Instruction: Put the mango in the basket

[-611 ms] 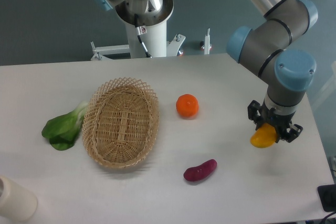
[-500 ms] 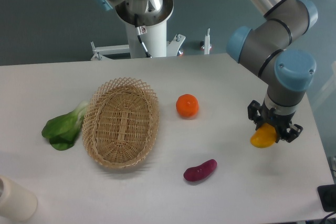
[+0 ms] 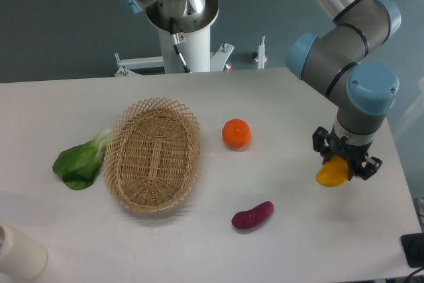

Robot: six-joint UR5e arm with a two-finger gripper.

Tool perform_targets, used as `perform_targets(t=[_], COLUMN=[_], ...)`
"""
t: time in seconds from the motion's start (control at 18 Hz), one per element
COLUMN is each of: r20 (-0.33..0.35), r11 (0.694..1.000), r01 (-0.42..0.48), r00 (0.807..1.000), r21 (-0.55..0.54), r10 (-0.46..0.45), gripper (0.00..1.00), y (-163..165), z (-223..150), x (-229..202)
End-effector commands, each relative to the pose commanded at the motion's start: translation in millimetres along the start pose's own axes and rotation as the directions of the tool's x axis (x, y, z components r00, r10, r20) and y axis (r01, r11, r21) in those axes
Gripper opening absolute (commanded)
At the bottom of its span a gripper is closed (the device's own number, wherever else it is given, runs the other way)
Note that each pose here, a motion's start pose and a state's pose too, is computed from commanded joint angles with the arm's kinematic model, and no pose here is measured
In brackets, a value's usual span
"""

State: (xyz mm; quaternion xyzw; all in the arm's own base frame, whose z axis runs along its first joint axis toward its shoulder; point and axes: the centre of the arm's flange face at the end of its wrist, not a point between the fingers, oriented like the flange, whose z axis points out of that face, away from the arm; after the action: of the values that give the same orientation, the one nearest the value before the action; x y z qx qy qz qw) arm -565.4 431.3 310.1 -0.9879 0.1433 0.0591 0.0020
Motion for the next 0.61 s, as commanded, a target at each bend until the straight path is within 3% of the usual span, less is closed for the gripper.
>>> perform_targets(t=[0.61], r20=[-0.023], r11=[1.000], r01=[-0.002], r00=[1.000], r21=[-0.004], r10=[0.002], gripper=[0.37], y=[0.3], z=[8.3], x=[9.2])
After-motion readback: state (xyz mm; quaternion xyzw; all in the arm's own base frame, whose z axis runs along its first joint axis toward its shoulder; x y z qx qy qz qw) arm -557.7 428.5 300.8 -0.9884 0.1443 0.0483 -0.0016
